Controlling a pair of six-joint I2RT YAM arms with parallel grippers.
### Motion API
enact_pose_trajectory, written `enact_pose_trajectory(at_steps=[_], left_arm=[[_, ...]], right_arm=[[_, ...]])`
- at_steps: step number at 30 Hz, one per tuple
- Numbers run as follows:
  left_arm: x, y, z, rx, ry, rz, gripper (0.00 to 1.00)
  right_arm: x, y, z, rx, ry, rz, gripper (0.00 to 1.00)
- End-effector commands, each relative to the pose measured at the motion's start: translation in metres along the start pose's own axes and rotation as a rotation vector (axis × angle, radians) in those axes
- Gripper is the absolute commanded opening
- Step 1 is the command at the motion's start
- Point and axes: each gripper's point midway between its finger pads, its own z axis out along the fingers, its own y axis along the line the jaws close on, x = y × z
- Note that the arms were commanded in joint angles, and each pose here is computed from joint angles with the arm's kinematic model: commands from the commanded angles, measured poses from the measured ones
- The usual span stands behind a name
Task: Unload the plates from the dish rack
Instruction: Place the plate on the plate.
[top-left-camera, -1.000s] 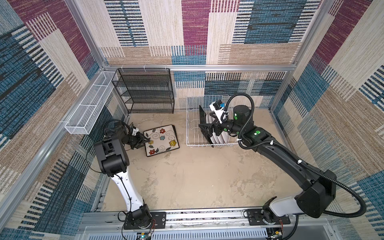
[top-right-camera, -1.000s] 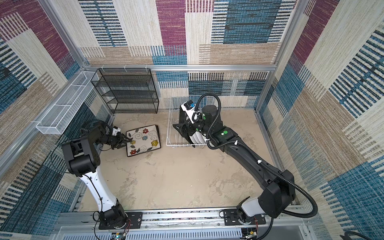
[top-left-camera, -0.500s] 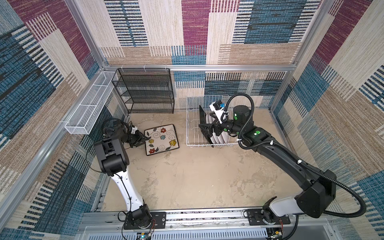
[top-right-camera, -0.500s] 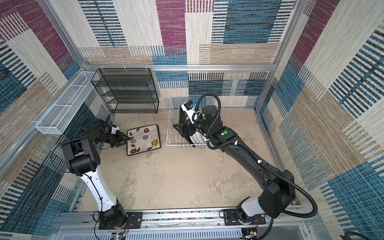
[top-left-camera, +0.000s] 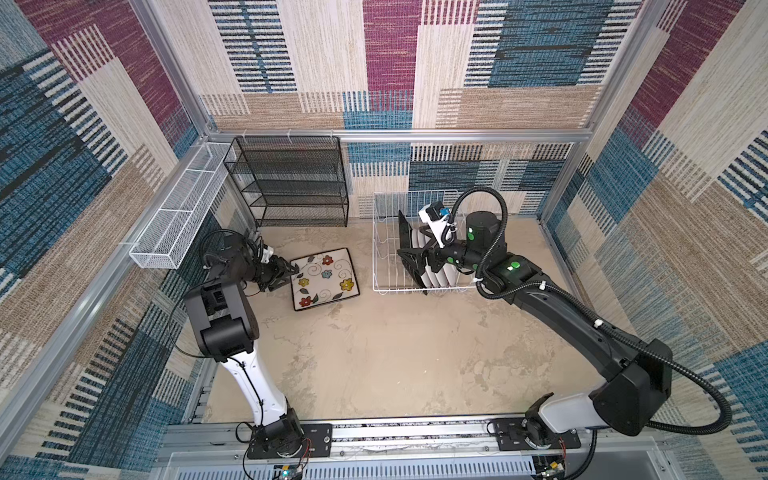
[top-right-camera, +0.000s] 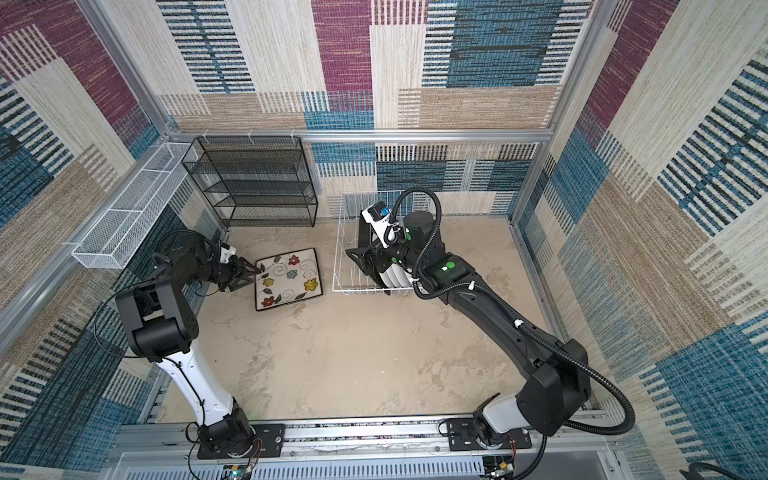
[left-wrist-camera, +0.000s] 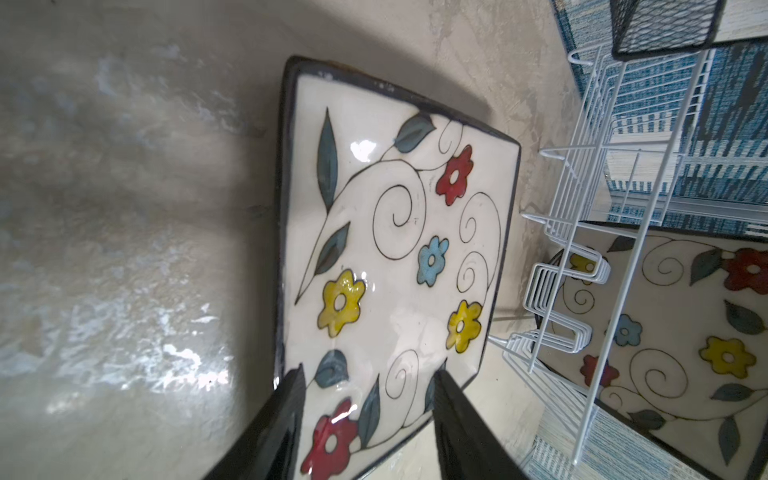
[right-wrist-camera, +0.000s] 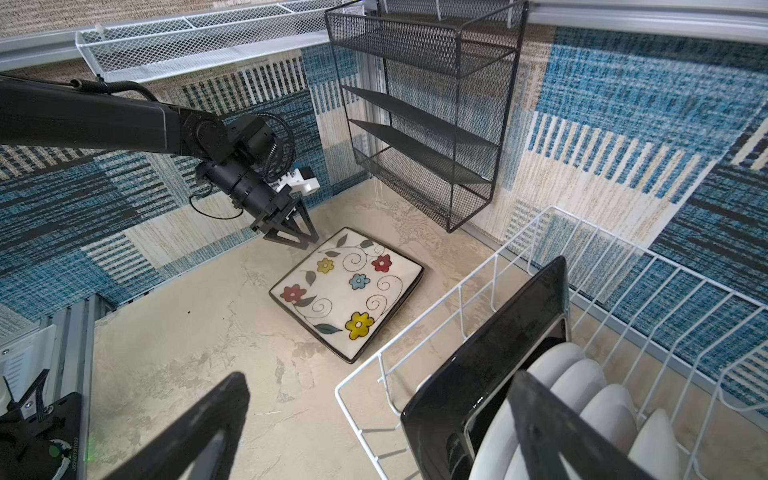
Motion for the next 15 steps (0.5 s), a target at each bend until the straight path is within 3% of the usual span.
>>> enact_pose_trajectory(at_steps=[1, 15], left_arm=[[0.006, -0.002, -0.001, -0.014, 0.006, -0.011, 0.53], [0.029, -0.053, -0.001, -0.038, 0.021, 0.102, 0.6]], right_arm=[[-0.007, -0.001, 0.0, 0.007, -0.028, -0.002, 1.0], [-0.008, -0.006, -0.003, 0.049, -0.045, -0.019, 1.0]])
